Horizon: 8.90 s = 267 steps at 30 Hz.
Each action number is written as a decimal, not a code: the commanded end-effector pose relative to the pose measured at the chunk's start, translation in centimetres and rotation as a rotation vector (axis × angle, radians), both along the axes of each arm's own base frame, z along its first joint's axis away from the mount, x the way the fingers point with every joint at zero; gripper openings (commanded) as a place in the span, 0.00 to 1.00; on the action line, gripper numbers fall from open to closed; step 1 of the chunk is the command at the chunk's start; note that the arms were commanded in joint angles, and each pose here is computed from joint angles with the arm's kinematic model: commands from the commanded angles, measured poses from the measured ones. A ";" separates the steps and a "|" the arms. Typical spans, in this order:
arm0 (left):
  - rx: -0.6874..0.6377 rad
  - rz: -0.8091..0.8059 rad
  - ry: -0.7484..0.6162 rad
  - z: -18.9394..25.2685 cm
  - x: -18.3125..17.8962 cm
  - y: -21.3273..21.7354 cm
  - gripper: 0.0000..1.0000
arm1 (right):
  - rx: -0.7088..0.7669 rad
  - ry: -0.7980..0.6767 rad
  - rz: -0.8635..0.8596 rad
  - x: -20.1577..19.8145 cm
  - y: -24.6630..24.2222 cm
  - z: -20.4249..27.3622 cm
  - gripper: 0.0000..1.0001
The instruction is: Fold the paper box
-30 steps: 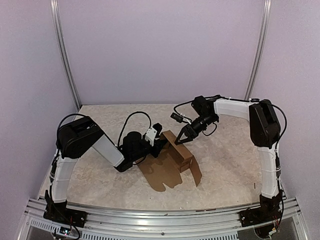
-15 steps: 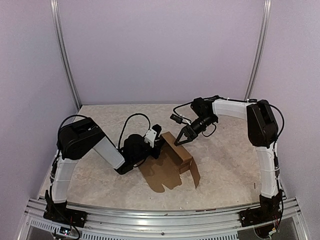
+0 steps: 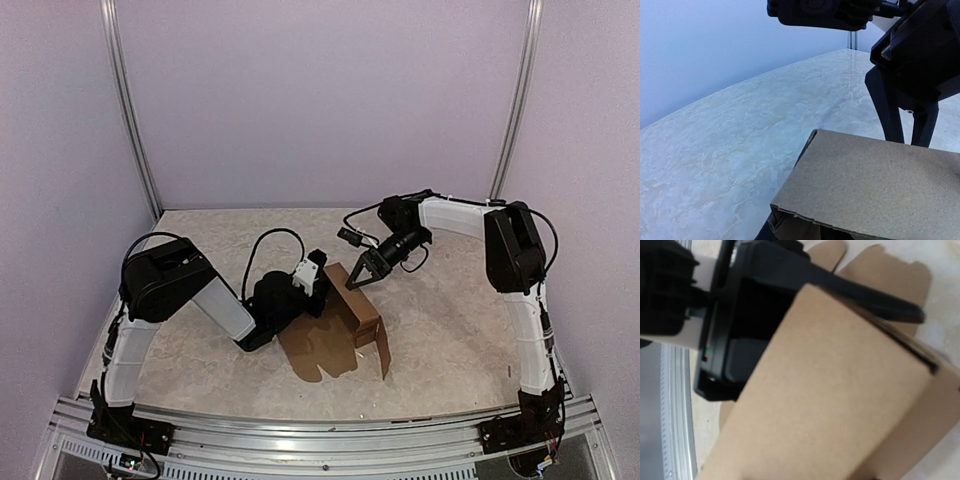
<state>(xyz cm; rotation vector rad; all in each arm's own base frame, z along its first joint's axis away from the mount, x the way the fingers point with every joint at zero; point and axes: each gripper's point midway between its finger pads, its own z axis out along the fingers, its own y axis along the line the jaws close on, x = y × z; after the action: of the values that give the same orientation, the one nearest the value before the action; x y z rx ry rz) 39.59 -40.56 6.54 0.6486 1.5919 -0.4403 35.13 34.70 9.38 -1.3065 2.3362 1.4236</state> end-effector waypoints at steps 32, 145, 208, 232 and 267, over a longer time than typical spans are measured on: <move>-0.095 0.057 0.044 0.0 -4.0 0.6 0.40 | -0.005 -0.011 -0.002 1.3 1.0 -0.1 0.62; 0.091 -0.103 0.262 8.5 -14.0 11.3 0.56 | -0.331 -0.880 -0.076 -6.8 -9.6 5.4 1.00; 0.961 -0.242 -0.118 4.1 -18.4 2.5 0.45 | -0.206 -0.899 -0.259 -7.7 -13.3 10.1 0.86; 1.109 -0.191 -0.468 4.6 -13.9 0.7 0.12 | -0.218 -0.888 -0.266 -7.8 -13.6 9.5 0.85; 1.253 0.390 -0.625 6.4 -11.4 4.7 0.73 | -0.171 -0.806 -0.054 -3.9 -10.3 1.6 0.83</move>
<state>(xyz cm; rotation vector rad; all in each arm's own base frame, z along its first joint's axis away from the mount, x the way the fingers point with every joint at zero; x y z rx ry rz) 29.75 -35.72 12.37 1.2226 1.1593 1.1602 30.50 23.98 10.46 -1.4150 2.0114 0.5042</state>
